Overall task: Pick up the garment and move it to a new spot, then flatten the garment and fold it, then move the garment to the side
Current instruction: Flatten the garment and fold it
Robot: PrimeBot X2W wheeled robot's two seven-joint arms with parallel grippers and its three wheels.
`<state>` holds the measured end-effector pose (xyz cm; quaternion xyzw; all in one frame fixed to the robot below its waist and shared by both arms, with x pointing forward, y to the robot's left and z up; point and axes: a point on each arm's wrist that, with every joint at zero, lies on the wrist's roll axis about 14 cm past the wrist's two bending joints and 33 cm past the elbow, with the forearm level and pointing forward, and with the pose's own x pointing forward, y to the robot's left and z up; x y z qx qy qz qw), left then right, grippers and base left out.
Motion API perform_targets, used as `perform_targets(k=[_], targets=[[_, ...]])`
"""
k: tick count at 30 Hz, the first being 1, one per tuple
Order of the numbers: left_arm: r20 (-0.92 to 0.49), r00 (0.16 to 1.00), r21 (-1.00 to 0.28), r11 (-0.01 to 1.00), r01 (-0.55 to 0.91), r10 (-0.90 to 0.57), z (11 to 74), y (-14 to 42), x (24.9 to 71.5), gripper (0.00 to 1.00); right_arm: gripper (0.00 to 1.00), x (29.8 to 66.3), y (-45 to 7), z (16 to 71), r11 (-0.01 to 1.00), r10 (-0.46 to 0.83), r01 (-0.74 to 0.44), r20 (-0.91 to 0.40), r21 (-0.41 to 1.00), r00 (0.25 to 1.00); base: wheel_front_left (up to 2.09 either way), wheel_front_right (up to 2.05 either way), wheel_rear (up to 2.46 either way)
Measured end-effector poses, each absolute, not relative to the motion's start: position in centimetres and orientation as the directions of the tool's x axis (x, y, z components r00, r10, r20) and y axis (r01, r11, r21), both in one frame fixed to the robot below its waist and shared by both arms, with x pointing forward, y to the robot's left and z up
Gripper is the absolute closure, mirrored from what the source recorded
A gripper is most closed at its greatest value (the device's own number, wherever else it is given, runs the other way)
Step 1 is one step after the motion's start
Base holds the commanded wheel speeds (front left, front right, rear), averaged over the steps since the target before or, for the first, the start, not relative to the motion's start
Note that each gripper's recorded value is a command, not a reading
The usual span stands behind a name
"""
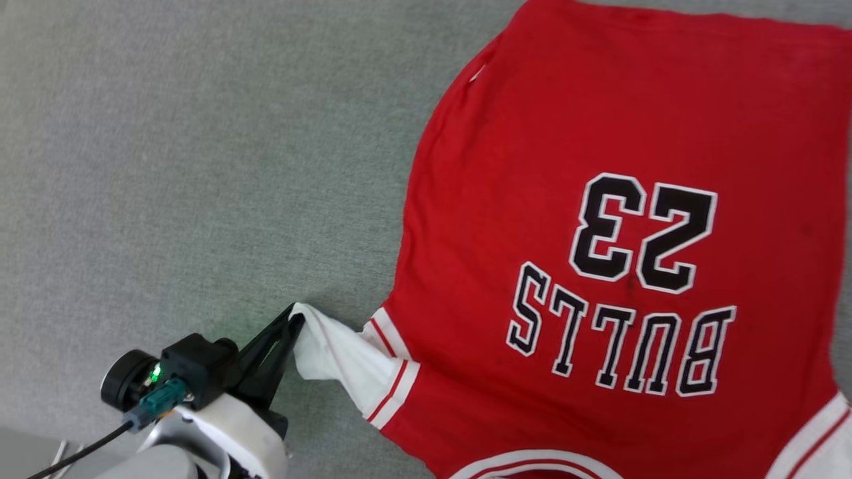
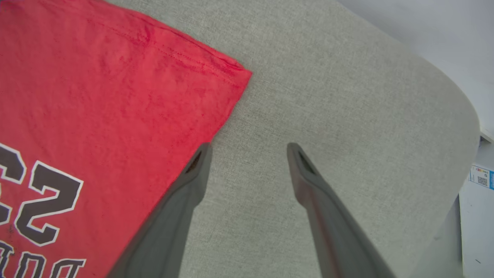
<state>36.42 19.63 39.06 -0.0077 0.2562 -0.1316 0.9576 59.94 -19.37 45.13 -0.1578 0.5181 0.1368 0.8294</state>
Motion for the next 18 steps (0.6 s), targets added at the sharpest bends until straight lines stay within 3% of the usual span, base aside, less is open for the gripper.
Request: perform_targets(k=[8, 12, 13, 14, 18], targets=[[-0.510, 0.830, -0.086, 0.974, 0.210, -0.224, 37.7, 20.2, 36.6, 1.00, 0.00, 60.5, -16.4, 36.9, 0.918, 0.097, -0.396, -0.958, -0.019, 0.271, 0.00, 0.00, 0.00], [-0.520, 0.829, -0.076, 0.977, 0.198, -0.208, 37.2, 20.5, 36.5, 1.00, 0.00, 60.6, -15.3, 34.9, 0.921, 0.138, -0.388, -0.956, 0.028, 0.259, 0.00, 0.00, 0.00], [-0.519, 0.829, -0.076, 0.977, 0.198, -0.208, 37.2, 20.5, 36.5, 1.00, 0.62, 60.6, -15.3, 34.9, 0.919, 0.138, -0.392, -0.955, 0.025, 0.263, 0.00, 0.00, 0.00], [-0.517, 0.830, -0.073, 0.977, 0.199, -0.208, 37.3, 20.5, 36.5, 1.00, 1.00, 60.6, -15.2, 35.0, 0.919, 0.140, -0.394, -0.953, 0.024, 0.270, 0.00, 0.00, 0.00], [-0.499, 0.840, -0.069, 0.976, 0.205, -0.211, 37.8, 20.4, 36.6, 1.00, 1.00, 60.5, -14.8, 36.4, 0.910, 0.150, -0.415, -0.937, 0.006, 0.316, 0.00, 0.00, 0.00]])
